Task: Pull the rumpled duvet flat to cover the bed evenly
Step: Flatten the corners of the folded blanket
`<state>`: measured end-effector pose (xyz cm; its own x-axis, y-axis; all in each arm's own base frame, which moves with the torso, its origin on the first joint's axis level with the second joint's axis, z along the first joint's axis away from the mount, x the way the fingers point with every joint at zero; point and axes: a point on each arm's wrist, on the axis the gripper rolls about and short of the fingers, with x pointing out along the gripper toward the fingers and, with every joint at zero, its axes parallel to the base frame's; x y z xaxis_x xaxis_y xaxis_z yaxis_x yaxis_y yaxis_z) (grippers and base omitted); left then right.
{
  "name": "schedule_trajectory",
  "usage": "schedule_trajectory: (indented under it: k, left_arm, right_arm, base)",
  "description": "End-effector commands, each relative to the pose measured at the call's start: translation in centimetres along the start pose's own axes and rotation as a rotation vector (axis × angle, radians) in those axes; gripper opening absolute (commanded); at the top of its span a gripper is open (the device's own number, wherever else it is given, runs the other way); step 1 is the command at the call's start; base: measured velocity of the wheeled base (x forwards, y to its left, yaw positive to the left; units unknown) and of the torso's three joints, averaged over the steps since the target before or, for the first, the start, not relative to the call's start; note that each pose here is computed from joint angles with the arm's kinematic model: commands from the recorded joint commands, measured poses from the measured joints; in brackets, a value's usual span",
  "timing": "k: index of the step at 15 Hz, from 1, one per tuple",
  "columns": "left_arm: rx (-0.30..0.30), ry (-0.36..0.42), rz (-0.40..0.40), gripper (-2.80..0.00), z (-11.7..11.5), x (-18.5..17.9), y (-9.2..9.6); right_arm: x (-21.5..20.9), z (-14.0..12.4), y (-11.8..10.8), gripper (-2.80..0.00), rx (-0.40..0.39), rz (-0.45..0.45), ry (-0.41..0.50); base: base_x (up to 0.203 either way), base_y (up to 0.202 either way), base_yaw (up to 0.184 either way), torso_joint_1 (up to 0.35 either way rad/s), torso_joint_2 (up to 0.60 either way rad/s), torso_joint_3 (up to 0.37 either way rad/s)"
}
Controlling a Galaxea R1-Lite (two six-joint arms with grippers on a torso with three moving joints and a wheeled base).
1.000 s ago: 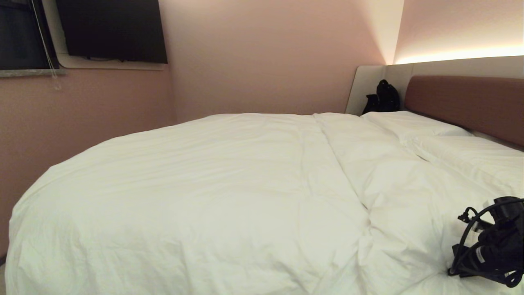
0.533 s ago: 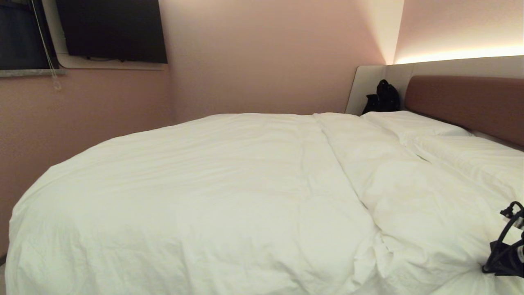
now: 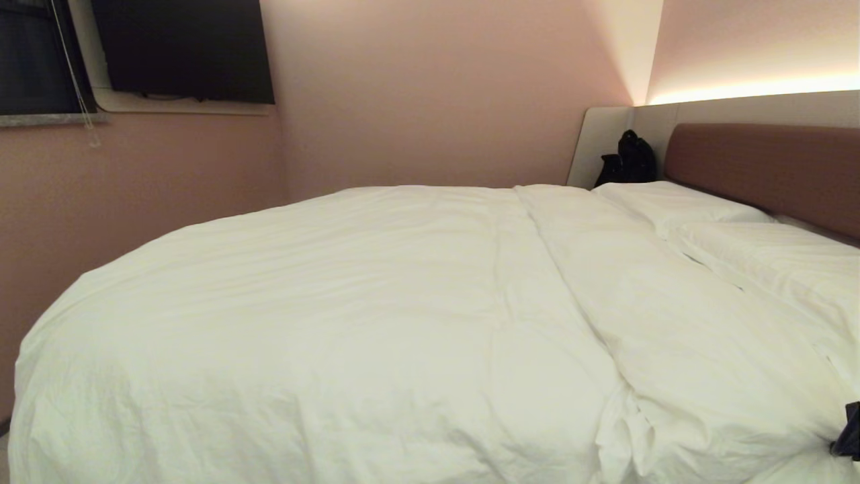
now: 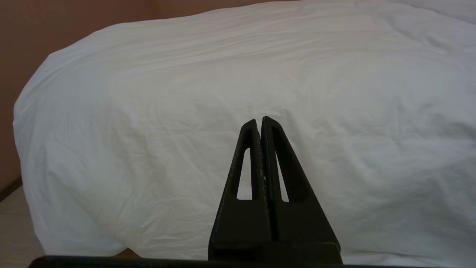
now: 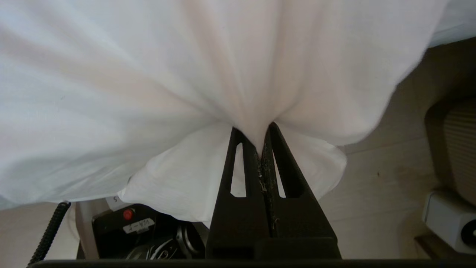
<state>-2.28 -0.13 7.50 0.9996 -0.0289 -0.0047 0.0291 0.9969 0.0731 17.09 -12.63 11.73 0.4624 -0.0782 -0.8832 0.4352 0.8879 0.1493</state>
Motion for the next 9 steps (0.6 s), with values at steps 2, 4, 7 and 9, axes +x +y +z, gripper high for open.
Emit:
schedule_trajectory:
  k: [2,4,7,9]
  left_arm:
    - [0.000,0.001,0.000,-2.80,0.0,0.0,0.0]
    - [0.000,0.001,0.000,-2.80,0.0,0.0,0.0]
    - [0.000,0.001,0.000,-2.80,0.0,0.0,0.0]
    - [0.000,0.001,0.000,-2.80,0.0,0.0,0.0]
  right_arm:
    - [-4.1,-1.3,1.1,-2.80,-0.040,-0.016,-0.154]
    - [-5.7,-2.1,1.6,-2.80,-0.052,-0.009,-0.200]
    - [-7.5,-3.0,2.4,-2.80,-0.084,0.069,-0.276]
    - [-7.4,-3.4,2.8,-2.80,-0.101,0.092,-0.269]
  base:
    - [0.000,0.000,0.000,0.000,0.00,0.000]
    - [0.000,0.000,0.000,0.000,0.00,0.000]
    - [0.000,0.000,0.000,0.000,0.00,0.000]
    - [0.000,0.000,0.000,0.000,0.00,0.000]
